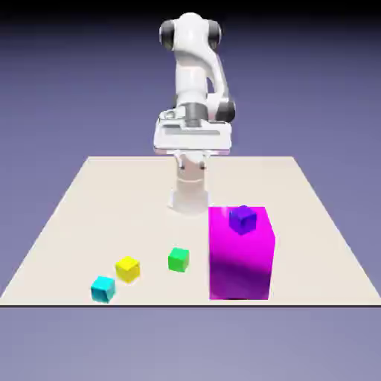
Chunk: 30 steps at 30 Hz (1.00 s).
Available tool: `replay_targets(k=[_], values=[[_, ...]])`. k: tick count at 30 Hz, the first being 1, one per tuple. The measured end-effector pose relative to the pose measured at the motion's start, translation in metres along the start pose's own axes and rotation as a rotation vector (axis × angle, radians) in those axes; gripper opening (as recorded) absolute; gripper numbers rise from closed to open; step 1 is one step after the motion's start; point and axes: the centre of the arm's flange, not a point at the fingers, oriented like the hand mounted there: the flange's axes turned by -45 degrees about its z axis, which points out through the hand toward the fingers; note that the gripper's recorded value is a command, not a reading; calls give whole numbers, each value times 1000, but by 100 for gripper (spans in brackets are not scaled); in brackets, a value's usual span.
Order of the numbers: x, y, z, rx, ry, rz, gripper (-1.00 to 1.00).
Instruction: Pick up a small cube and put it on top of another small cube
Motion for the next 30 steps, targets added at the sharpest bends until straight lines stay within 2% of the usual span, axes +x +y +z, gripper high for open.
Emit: replay_targets(k=[12, 25, 30], values=[[-25, 104, 119, -77, -219, 125, 0], [-137, 222, 234, -138, -447, 281, 0], [-161, 229, 269, -142, -457, 283, 0]])
